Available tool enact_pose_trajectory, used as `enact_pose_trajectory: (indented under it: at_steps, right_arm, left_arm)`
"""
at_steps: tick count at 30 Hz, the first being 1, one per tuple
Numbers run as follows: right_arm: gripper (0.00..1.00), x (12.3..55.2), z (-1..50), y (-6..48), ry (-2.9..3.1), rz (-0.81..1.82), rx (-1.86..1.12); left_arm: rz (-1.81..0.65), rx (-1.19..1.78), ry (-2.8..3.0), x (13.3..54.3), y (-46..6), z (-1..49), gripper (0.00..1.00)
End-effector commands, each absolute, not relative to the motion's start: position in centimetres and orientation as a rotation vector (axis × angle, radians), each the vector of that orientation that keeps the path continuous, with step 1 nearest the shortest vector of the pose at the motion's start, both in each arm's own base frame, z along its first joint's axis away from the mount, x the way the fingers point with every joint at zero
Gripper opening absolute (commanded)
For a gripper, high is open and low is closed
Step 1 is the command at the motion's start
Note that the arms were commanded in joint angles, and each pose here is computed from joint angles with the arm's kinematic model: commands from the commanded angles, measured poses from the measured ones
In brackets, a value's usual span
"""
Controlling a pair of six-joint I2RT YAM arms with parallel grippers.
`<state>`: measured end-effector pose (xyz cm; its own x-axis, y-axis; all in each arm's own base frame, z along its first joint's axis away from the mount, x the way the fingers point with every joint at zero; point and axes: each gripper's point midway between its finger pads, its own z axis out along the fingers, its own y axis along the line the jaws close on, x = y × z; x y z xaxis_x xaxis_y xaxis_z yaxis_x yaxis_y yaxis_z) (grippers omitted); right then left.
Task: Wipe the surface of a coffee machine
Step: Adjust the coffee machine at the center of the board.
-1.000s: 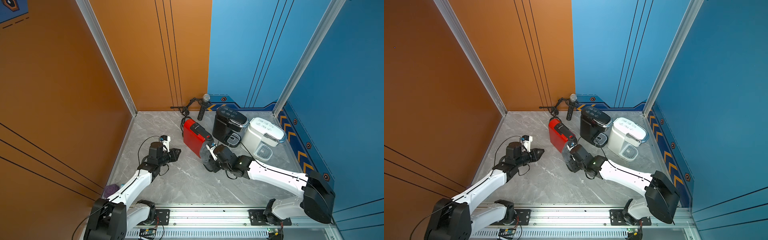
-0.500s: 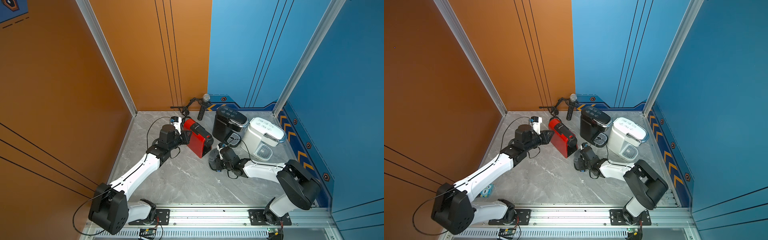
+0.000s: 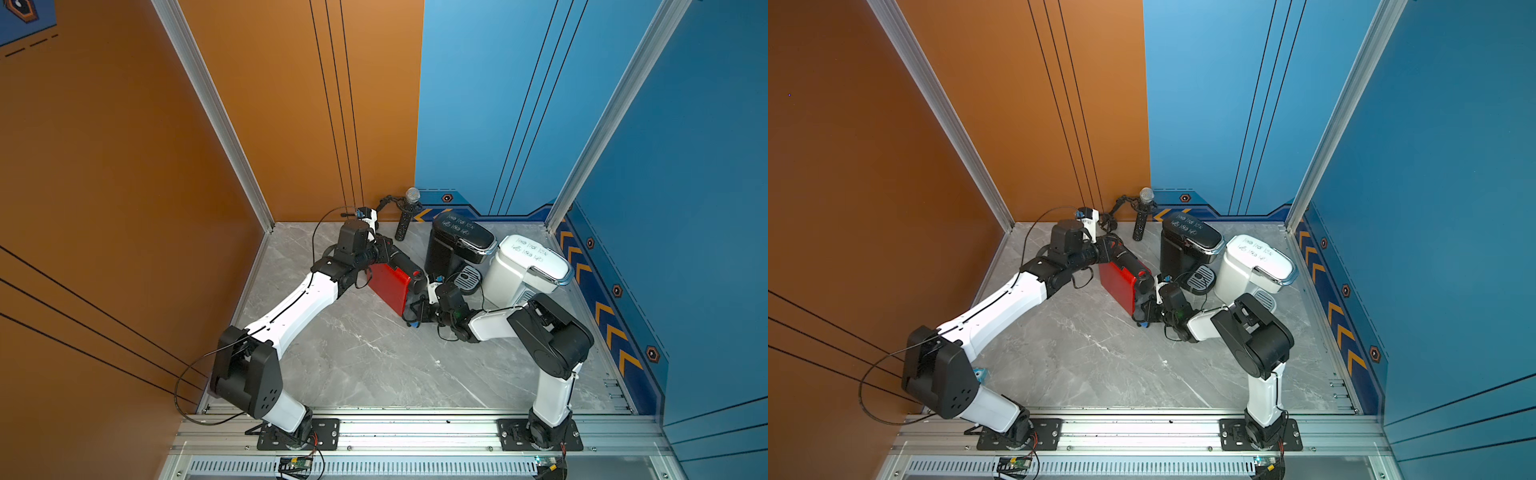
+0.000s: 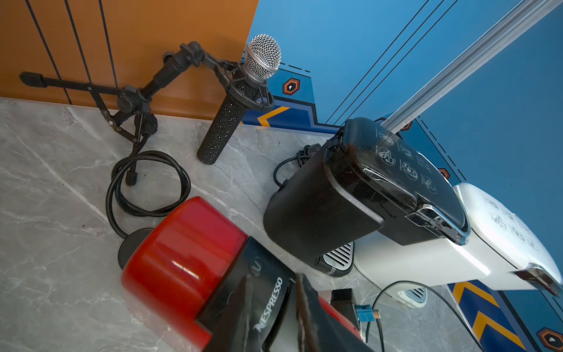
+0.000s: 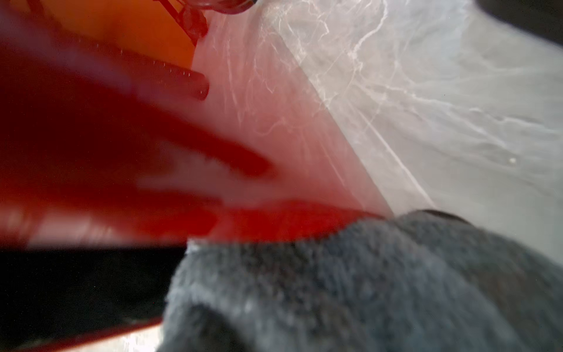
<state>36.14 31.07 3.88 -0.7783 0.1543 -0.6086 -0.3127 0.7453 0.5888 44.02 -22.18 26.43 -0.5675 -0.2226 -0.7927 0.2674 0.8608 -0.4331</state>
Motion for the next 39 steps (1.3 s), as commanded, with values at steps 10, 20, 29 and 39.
enact_pose_trajectory:
  at_steps: [10, 20, 29, 39]
  right_arm:
    - [0.00, 38.9, 6.1, 34.3, 2.020, 1.179, -0.008]
    - [0.00, 38.5, 13.8, 34.4, 1.825, 1.292, -0.001]
    - [0.00, 37.5, 20.7, 33.2, 1.639, 1.405, 0.042]
    - [0.00, 33.9, 17.1, 30.3, 1.759, 1.299, 0.049]
  left_arm:
    - [-0.618, 0.068, 2.248, 44.5, -24.4, 20.0, 0.27]
    - [-0.586, 0.056, 2.344, 43.0, -24.2, 15.7, 0.27]
    - [-0.582, 0.058, 2.369, 41.9, -23.9, 14.6, 0.27]
    - [-0.577, 0.059, 2.367, 41.9, -23.6, 14.6, 0.27]
